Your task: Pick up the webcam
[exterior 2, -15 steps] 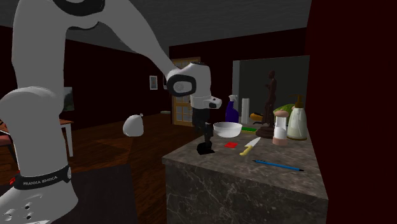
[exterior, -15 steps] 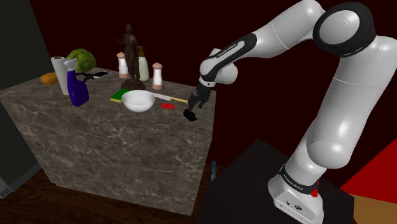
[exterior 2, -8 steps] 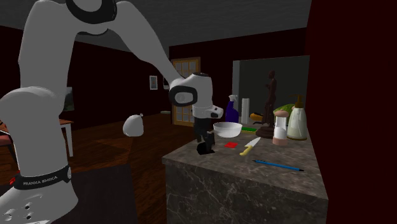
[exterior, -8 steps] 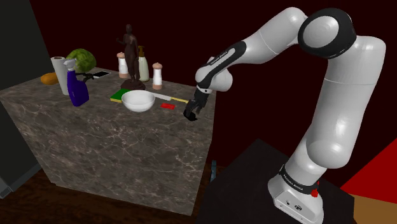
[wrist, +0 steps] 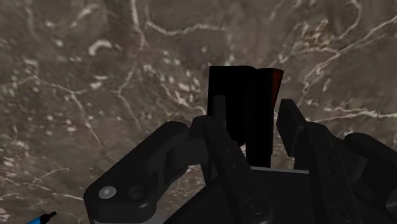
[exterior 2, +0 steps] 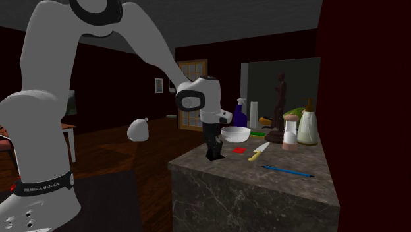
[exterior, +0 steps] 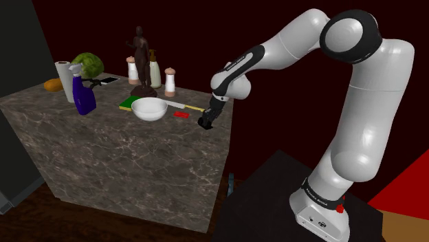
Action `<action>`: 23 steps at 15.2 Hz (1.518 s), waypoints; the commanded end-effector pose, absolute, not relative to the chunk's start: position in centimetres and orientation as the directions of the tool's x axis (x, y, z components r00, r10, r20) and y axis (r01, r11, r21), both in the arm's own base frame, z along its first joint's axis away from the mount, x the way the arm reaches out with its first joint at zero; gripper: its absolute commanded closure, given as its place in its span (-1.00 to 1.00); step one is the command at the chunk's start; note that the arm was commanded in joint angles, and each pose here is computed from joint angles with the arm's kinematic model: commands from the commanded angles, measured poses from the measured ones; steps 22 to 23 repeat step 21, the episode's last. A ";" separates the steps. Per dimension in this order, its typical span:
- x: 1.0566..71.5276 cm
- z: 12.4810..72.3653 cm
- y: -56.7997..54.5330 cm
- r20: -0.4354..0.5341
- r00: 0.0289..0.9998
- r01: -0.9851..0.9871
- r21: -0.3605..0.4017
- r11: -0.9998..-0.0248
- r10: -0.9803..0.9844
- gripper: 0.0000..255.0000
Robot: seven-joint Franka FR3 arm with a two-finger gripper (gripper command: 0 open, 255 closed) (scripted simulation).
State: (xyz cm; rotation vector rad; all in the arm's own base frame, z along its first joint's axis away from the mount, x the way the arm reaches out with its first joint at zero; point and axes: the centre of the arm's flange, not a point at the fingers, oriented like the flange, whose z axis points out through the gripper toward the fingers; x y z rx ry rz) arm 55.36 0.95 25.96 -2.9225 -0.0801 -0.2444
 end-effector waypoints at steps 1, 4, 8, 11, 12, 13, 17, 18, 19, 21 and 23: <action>55.1 25.3 1.2 0.155 0.987 0.072 -0.203 -0.977 0.041 1.00; 54.9 25.3 1.3 0.155 0.987 0.072 -0.203 -0.977 0.040 1.00; 54.9 27.4 1.3 0.155 0.987 0.072 -0.203 -0.977 0.040 1.00; 54.9 29.0 1.3 0.155 0.987 0.072 -0.203 -0.977 0.040 1.00; 54.9 29.6 1.3 0.155 0.987 0.072 -0.203 -0.977 0.040 1.00; 54.9 30.1 1.3 0.155 0.987 0.072 -0.203 -0.977 0.040 1.00; 54.9 32.2 1.3 0.155 0.987 0.072 -0.203 -0.977 0.040 1.00; 54.9 32.7 1.3 0.155 0.987 0.072 -0.203 -0.977 0.040 1.00; 54.9 33.2 1.3 0.155 0.987 0.072 -0.203 -0.977 0.040 1.00; 54.9 33.3 1.3 0.155 0.987 0.072 -0.203 -0.977 0.040 1.00; 54.9 33.3 1.3 0.155 0.987 0.072 -0.203 -0.977 0.040 1.00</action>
